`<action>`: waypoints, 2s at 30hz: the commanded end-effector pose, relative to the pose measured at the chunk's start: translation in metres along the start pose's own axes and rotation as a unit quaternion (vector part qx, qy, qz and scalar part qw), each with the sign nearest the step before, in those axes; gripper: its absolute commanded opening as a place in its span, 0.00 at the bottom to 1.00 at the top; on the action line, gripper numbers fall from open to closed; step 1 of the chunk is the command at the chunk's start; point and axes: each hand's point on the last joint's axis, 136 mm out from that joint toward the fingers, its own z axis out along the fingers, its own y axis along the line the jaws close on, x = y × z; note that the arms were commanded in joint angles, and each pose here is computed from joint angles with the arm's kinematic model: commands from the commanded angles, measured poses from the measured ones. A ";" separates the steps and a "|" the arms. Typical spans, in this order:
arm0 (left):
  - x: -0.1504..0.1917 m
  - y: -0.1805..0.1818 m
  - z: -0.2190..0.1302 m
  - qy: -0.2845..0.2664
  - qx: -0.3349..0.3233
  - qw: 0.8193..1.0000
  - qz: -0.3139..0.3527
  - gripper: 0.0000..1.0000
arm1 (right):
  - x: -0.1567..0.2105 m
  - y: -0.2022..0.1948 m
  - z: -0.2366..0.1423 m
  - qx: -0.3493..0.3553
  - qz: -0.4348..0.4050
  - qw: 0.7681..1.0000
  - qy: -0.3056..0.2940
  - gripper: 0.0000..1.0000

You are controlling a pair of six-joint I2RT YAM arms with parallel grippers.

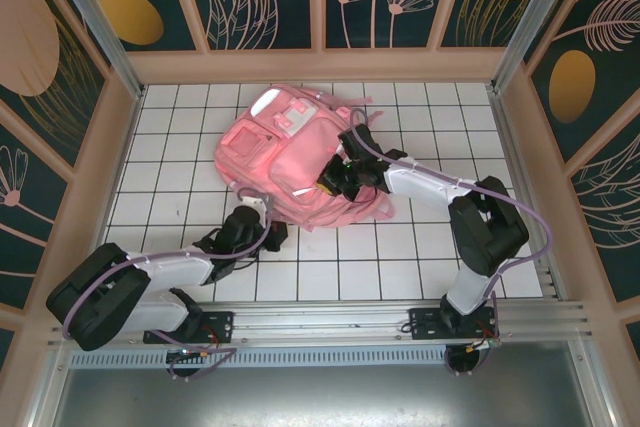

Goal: Pack the student bag

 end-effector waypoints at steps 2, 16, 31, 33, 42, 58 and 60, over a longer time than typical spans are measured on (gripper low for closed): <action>0.022 -0.040 0.001 0.040 0.069 0.996 0.027 0.00 | -0.007 0.061 -0.003 -0.107 -0.014 0.994 -0.020 0.00; 0.051 -0.099 0.012 0.073 0.109 0.984 0.123 0.02 | -0.013 0.067 -0.016 -0.118 -0.003 0.993 -0.030 0.00; -0.004 -0.089 -0.052 0.021 0.017 0.996 0.080 0.59 | -0.041 0.027 -0.076 0.012 -0.207 0.969 -0.135 0.59; -0.016 -0.078 -0.065 -0.003 -0.009 0.999 0.034 0.70 | -0.037 0.031 -0.096 0.022 -0.268 0.948 -0.168 0.63; -0.060 -0.017 -0.087 -0.019 -0.088 0.985 -0.145 0.81 | 0.104 0.018 -0.062 0.008 -0.432 0.900 -0.059 0.49; -0.093 0.038 -0.079 -0.033 -0.158 0.946 -0.279 0.81 | 0.140 -0.038 0.058 0.121 -0.411 0.904 -0.017 0.58; -0.092 0.037 -0.079 -0.035 -0.148 0.946 -0.285 0.81 | 0.135 -0.041 0.066 0.115 -0.398 0.910 -0.024 0.59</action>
